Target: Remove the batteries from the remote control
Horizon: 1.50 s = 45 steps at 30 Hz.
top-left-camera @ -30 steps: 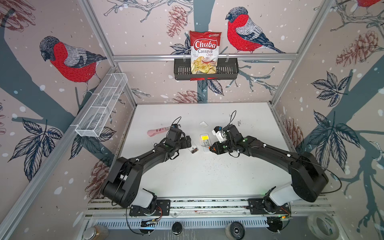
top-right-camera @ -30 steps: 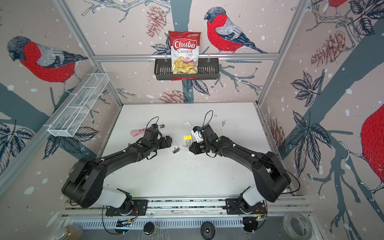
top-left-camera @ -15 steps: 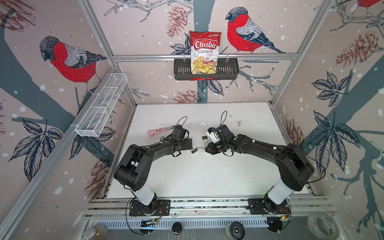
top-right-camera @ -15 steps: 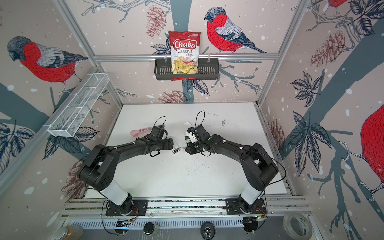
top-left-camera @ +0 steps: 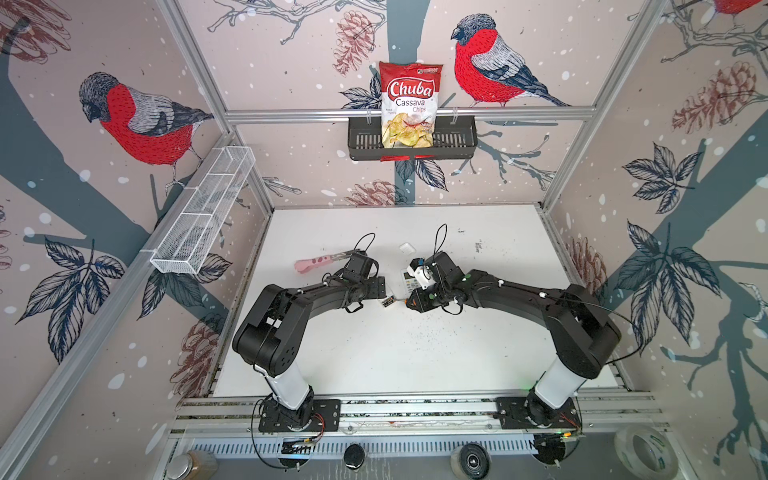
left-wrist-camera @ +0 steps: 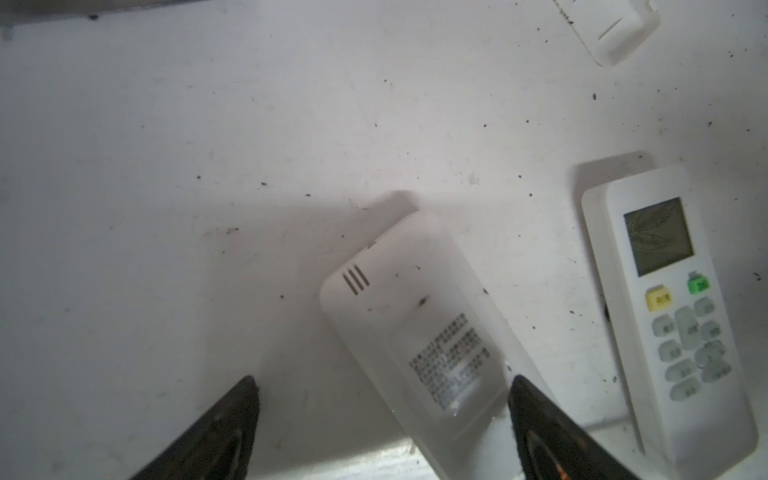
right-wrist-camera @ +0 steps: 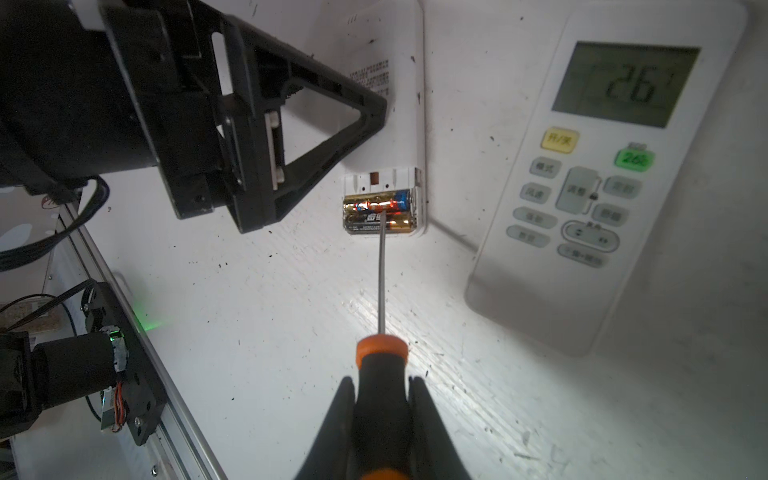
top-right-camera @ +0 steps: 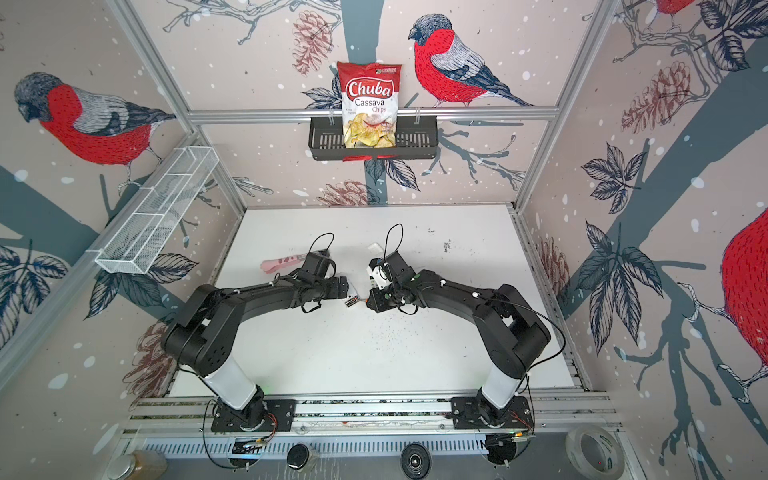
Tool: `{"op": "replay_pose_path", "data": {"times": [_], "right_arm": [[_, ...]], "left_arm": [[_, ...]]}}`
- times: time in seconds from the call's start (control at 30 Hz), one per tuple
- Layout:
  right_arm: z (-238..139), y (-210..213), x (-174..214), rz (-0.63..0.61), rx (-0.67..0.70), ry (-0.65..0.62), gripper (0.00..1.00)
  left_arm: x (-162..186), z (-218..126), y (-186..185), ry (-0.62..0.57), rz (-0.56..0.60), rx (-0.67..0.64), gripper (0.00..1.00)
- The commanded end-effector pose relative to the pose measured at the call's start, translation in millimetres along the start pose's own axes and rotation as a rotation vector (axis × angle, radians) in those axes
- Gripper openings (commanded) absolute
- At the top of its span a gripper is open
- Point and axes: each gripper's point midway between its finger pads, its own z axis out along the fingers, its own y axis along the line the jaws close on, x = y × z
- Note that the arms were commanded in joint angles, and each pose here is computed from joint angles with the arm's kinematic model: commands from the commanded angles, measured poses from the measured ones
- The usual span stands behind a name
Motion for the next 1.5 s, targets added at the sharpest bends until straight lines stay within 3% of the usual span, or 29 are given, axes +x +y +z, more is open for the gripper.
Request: {"op": "replay_pose_path", "data": {"times": [0.0, 0.7, 1.23, 1.37, 1.47], "right_arm": [[-2, 6, -2, -0.028, -0.015, -0.012, 0.06], [5, -2, -3, -0.036, 0.045, 0.08, 0.05], [-4, 4, -10, -0.047, 0.059, 0.081, 0.05], [2, 1, -8, -0.046, 0.064, 0.096, 0.05], [4, -1, -7, -0.043, 0.066, 0.099, 0.05]], "left_arm": [[9, 3, -1, 0.04, -0.01, 0.021, 0.92], [13, 7, -1, 0.051, -0.021, 0.044, 0.91], [20, 13, -3, 0.062, -0.037, 0.072, 0.89], [22, 14, -3, 0.069, -0.039, 0.077, 0.83], [22, 12, -1, 0.072, -0.035, 0.061, 0.72]]}}
